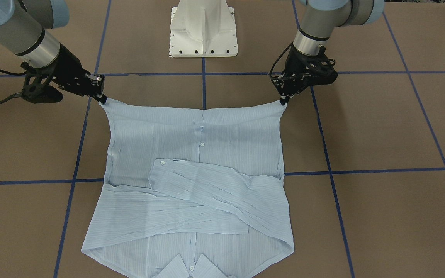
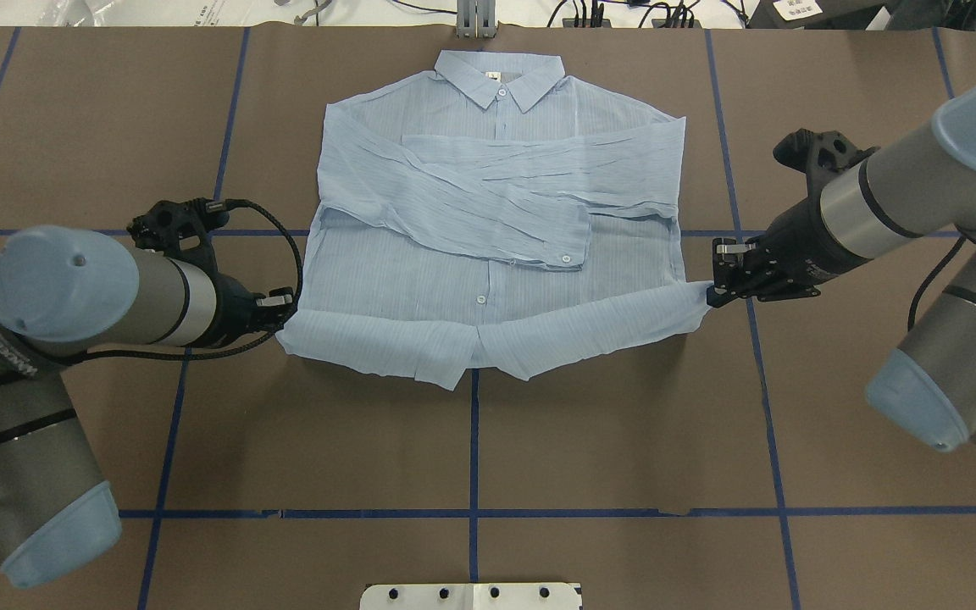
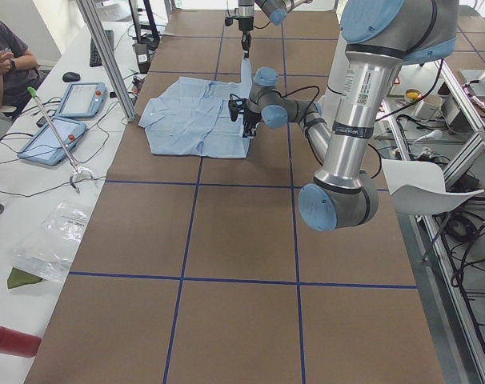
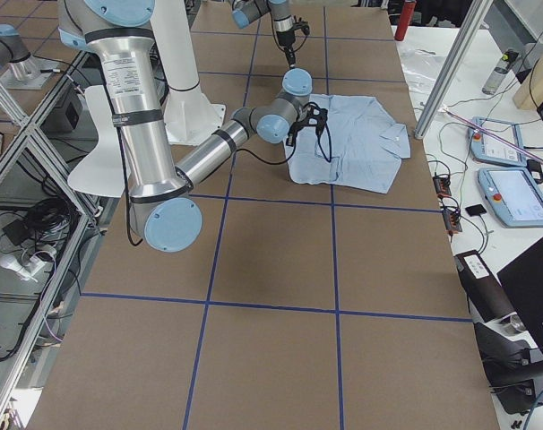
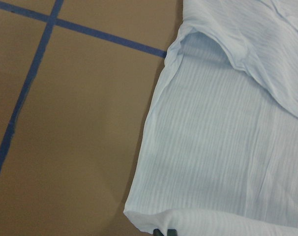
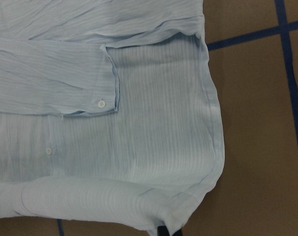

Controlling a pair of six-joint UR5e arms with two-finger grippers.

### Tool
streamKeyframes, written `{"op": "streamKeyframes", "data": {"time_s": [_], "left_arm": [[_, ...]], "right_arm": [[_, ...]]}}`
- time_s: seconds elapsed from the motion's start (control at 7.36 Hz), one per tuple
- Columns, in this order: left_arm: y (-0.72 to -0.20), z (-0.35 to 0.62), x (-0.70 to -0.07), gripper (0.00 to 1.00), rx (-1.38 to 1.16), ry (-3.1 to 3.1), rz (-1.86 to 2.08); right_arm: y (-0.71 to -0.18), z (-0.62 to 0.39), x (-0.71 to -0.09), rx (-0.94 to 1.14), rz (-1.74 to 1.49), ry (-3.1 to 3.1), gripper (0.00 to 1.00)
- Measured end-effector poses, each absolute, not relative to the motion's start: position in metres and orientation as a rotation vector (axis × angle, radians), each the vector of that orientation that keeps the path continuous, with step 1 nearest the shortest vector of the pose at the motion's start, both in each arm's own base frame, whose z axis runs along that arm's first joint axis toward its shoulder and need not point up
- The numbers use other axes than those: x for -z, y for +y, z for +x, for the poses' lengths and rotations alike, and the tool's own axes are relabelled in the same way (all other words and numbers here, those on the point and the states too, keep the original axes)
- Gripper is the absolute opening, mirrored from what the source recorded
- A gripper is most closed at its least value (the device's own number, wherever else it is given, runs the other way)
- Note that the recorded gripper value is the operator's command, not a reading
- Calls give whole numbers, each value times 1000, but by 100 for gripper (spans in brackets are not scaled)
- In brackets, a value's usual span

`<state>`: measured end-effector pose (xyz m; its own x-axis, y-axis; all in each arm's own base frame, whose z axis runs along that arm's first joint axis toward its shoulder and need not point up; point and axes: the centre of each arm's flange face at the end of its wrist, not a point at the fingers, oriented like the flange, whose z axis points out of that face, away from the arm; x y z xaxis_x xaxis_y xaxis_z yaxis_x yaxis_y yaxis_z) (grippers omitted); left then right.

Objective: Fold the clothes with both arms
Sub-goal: 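Lift the hem with both grippers and fold it toward the collar, then lower the hem onto the collar and open both grippers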

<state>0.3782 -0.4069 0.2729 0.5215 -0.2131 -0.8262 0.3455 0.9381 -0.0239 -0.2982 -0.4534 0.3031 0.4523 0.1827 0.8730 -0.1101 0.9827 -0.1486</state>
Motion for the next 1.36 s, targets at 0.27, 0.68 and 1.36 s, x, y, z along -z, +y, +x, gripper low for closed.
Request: {"op": "streamKeyframes", "data": {"time_s": [0.27,0.68,1.36], "left_arm": [[-461,359,-256,0,351,984,180],[-539,372,-254,0,371,1033,247],[-652,353,-273,0,404,1084,313]], "right_arm": [[-494,-282,-292,-225,-67,-1109,0],[-571,-269,-282,-302,-58,-1107,0],[-663,-269,-290,-355,-62,-1054,0]]}}
